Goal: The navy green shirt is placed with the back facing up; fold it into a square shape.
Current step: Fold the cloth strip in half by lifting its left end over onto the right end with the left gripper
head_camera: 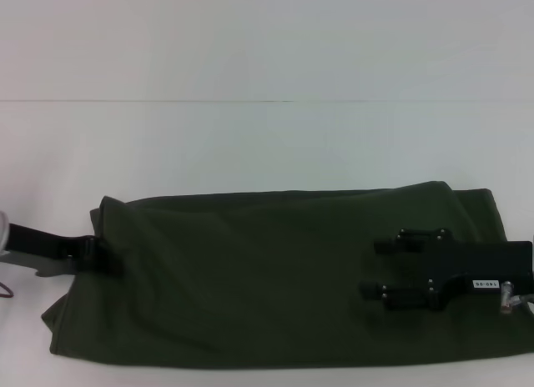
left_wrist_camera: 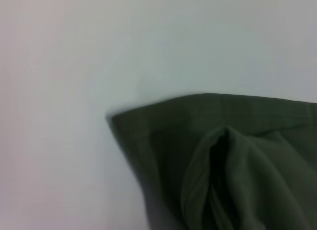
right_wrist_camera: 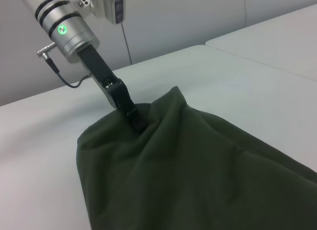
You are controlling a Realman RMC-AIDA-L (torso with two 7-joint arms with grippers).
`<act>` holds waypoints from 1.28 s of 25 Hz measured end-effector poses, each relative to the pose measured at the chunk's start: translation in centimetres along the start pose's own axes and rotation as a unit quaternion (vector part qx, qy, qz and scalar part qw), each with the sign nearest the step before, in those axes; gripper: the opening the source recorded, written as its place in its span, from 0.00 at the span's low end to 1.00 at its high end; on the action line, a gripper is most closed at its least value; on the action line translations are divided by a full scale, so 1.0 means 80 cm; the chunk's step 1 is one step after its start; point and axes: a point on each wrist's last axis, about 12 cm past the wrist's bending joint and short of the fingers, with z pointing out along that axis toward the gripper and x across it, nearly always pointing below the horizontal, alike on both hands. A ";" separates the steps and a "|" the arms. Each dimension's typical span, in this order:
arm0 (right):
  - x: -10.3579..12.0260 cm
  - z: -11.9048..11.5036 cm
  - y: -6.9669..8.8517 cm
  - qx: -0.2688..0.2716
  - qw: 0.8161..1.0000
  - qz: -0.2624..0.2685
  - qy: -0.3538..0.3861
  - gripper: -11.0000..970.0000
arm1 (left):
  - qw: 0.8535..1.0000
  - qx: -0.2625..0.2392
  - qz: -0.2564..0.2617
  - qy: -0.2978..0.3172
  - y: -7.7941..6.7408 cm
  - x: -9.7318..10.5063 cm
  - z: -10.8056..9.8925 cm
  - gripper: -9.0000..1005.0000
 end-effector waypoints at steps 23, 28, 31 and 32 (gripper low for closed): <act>-0.003 0.002 0.001 -0.005 1.000 -0.001 -0.006 0.87 | 0.996 -0.072 -0.042 -0.007 0.050 -0.016 -0.121 0.09; -0.003 0.002 0.001 -0.005 1.000 -0.002 -0.006 0.87 | 0.997 -0.002 -0.076 -0.013 0.031 -0.021 -0.128 0.09; -0.003 0.002 0.001 -0.003 1.000 -0.002 -0.006 0.87 | 0.994 0.053 -0.091 -0.011 0.014 -0.025 -0.129 0.09; -0.002 0.002 0.001 -0.003 1.000 -0.002 -0.007 0.87 | 0.993 0.071 -0.092 -0.009 0.008 -0.025 -0.128 0.09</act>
